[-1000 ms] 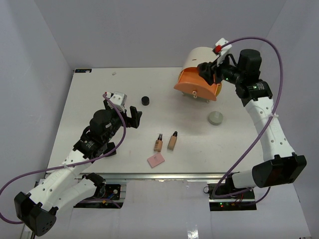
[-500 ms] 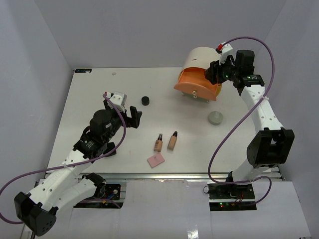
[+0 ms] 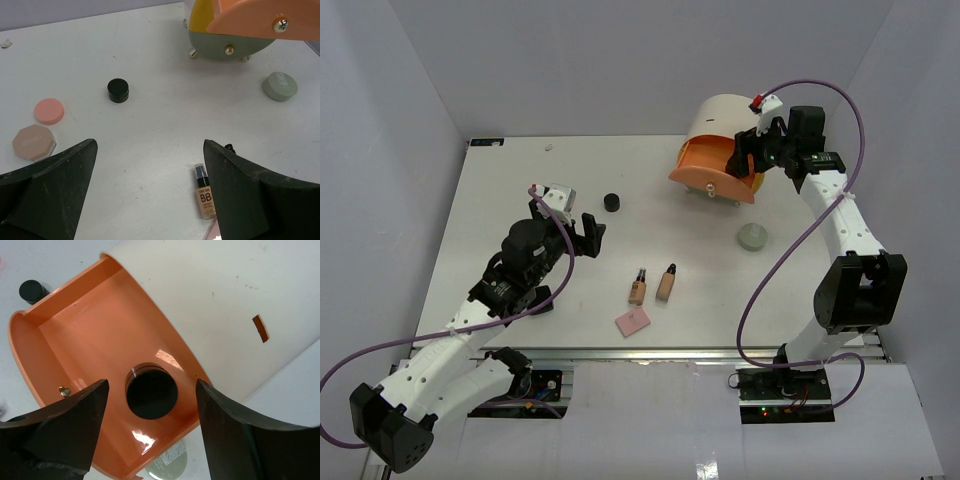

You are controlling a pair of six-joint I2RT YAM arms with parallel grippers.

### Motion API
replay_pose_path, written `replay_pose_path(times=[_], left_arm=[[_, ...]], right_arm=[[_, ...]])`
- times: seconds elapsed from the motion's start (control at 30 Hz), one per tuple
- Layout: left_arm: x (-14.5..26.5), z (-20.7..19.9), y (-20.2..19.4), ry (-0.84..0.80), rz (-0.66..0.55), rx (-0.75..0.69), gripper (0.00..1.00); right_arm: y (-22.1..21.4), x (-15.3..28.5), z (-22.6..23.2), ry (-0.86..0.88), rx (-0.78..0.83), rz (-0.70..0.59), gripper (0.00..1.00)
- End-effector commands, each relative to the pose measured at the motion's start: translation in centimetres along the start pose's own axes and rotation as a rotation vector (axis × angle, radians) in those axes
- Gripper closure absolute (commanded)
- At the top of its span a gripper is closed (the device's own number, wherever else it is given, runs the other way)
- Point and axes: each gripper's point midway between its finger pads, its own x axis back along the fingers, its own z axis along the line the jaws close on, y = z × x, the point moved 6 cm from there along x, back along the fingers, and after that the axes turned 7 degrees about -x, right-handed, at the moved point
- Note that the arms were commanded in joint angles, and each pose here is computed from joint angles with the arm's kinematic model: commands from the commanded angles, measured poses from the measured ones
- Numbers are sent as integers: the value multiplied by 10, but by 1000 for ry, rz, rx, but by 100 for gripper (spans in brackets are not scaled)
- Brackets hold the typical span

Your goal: Organize the makeup

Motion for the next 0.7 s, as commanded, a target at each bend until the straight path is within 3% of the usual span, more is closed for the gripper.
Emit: replay_pose_path(times=[0.0,0.2,0.33,0.47,0.67], left_arm=[[-4,-1,-5,-14,16,-9,2],[-16,-3,-17,-20,69,11,2],[-38,-2,-24,-106,145,120,8],[-79,16,-43,-115,272,261,10],[-145,26,-50,-74,359,315,10]], right_arm=[[14,17,7,-2,15,-62,21],[14,65,28,78,25,-130,21],[-10,102,38,178,25,-211,21],[-45,127,53,227,32,-286,22],[-82,137,70,331,46,-316,23]])
